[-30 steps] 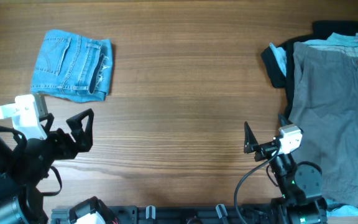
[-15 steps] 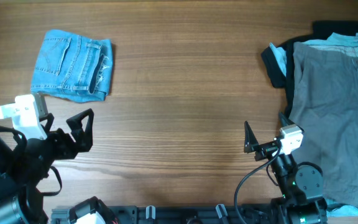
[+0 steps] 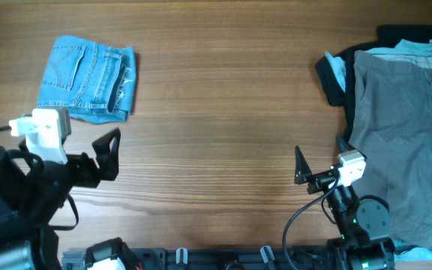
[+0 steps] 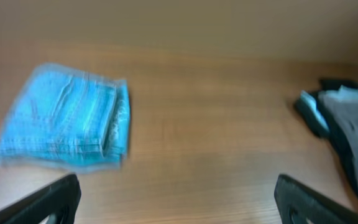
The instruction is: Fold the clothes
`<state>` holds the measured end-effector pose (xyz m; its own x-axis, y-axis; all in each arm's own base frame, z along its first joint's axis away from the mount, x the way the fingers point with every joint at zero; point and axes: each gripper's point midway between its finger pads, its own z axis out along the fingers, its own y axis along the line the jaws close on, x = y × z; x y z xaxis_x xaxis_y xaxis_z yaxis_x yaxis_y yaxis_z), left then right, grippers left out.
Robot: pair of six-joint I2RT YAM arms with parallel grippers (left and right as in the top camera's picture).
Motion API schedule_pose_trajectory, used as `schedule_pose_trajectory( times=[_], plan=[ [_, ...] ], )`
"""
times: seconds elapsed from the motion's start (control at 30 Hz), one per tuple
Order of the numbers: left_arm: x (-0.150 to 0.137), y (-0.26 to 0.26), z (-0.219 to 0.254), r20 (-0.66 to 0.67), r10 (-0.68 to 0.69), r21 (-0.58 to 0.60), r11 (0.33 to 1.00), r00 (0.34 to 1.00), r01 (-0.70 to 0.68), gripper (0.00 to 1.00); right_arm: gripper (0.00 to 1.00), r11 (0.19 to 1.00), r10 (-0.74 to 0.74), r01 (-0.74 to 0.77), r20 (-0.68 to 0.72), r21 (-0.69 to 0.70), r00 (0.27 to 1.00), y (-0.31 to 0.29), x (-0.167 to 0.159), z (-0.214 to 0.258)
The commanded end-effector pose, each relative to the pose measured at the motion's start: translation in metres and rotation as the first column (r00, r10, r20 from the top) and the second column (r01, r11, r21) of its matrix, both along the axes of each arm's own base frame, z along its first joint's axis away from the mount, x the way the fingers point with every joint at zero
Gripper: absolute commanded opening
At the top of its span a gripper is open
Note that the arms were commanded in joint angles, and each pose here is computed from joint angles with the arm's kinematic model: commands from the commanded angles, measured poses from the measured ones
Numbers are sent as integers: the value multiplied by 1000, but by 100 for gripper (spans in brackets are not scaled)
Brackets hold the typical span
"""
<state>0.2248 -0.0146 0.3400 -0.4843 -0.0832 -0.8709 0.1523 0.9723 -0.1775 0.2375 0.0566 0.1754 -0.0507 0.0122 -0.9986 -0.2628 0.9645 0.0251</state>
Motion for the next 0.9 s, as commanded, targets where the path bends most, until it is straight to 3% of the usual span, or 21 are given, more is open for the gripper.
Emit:
schedule_pose_trajectory(
  times=[0.0, 0.1, 0.43, 0.67, 0.87],
  plan=[
    [3, -13, 5, 159, -70, 70, 996, 985, 59, 100, 100, 1000, 10, -10, 9, -12, 1000, 1, 0, -1],
    [1, -28, -15, 310, -138, 111, 988, 941, 108, 100, 100, 1000, 10, -10, 9, -12, 1000, 1, 0, -1],
    [-13, -35, -99, 496, -142, 106, 989, 857, 102, 100, 100, 1000, 10, -10, 10, -12, 1000, 1, 0, -1],
    [12, -33, -173, 461, -143, 93, 989, 876, 113, 100, 100, 1000, 10, -10, 9, -12, 1000, 1, 0, -1],
    [11, -38, -174, 455, -161, 91, 987, 876, 134, 100, 100, 1000, 10, -10, 9, -12, 1000, 1, 0, -1]
  ],
)
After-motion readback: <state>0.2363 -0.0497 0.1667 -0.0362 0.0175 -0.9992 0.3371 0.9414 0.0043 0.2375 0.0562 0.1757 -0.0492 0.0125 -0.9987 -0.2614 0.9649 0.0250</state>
